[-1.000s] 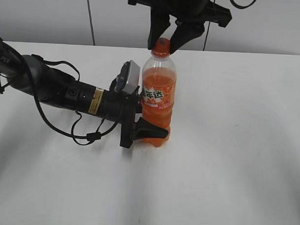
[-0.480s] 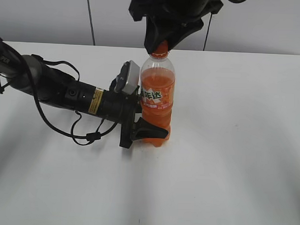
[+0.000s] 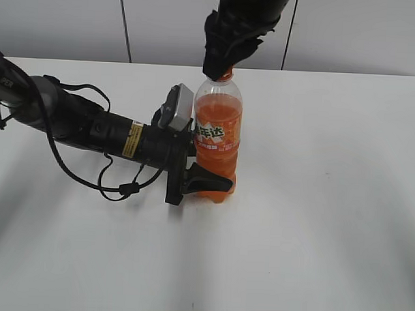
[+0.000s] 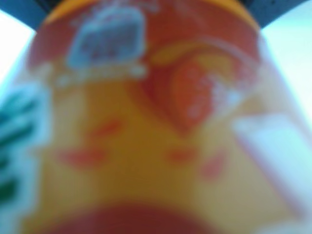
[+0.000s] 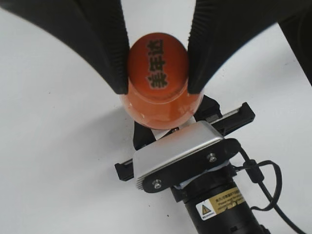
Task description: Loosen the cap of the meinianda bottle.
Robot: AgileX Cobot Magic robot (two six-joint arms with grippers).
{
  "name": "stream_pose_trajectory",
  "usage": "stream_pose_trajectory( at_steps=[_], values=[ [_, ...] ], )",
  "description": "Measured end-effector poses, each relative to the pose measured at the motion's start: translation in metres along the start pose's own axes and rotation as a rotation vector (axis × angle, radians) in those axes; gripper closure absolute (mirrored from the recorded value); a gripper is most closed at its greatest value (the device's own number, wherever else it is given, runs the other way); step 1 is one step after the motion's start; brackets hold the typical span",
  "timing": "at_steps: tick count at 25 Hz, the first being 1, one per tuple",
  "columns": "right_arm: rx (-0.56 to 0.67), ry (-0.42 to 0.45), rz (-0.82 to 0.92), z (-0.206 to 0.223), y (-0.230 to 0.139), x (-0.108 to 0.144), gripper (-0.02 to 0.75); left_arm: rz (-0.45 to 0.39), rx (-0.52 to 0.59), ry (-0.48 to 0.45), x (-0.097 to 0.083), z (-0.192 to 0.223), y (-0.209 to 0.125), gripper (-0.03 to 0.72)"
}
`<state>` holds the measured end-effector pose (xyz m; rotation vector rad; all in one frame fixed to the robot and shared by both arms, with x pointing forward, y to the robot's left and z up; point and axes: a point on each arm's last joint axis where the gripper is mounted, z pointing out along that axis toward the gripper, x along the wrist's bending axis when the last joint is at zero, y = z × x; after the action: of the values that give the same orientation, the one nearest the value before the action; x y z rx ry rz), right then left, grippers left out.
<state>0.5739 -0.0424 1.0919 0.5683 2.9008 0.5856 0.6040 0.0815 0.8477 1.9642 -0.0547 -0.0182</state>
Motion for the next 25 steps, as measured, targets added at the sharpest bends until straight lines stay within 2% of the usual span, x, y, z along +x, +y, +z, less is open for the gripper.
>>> stream_pose_trajectory(
  at_steps=[25],
  values=[
    [-0.03,0.027,-0.842,-0.0006,0.0013,0.0031,0.462,0.015,-0.001,-0.007,-0.0005,-0.0003,-0.0001,0.28]
  ],
)
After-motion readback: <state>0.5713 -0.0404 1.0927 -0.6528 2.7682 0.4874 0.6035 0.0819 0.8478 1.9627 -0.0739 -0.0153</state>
